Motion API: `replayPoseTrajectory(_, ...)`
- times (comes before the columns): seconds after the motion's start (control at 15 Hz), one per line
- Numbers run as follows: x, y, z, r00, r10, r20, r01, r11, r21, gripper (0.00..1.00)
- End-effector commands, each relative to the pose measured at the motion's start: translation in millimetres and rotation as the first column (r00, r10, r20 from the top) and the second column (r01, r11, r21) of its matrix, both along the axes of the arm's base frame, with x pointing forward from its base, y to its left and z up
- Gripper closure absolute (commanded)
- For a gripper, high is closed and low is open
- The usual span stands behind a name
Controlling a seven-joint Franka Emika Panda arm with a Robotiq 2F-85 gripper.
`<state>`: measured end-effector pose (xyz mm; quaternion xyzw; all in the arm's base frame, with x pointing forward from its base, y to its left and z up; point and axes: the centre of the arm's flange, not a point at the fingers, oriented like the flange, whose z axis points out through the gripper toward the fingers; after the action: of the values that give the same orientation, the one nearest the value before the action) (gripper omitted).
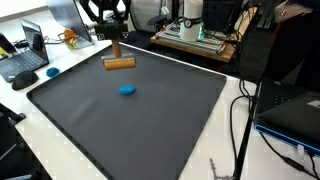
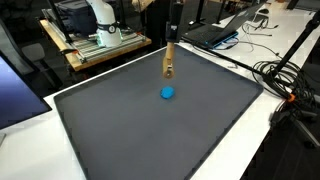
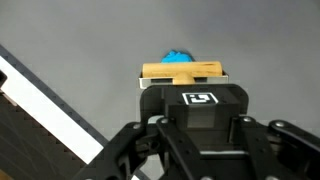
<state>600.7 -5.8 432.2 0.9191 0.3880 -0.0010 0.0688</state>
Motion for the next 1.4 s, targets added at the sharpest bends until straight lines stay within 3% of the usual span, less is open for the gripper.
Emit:
replayPoseTrajectory(0.0, 1, -1, -3, 1.000, 0.007, -0.002, -0.007, 1.000, 0.000, 0.54)
replayPoseTrajectory(0.07, 1, -1, -3, 1.000, 0.011, -0.004, -0.011, 1.000, 0.000, 0.79)
replayPoseTrajectory(0.13, 1, 2, -4, 0.998, 0.050, -0.025, -0.051, 0.998, -0.025, 0.79)
replayPoseTrajectory(0.4, 14, -6, -30, 0.974, 0.216, -0.064, -0.217, 0.976, 0.000, 0.79)
replayPoseTrajectory(0.73, 27, -15, -61, 0.907, 0.417, -0.065, -0.415, 0.909, 0.033, 0.79)
replayPoseTrajectory(0.93, 32, -19, -78, 0.872, 0.486, -0.067, -0.483, 0.874, 0.049, 0.79)
replayPoseTrajectory(1.33, 35, -28, -110, 0.833, 0.549, -0.070, -0.541, 0.835, 0.103, 0.79)
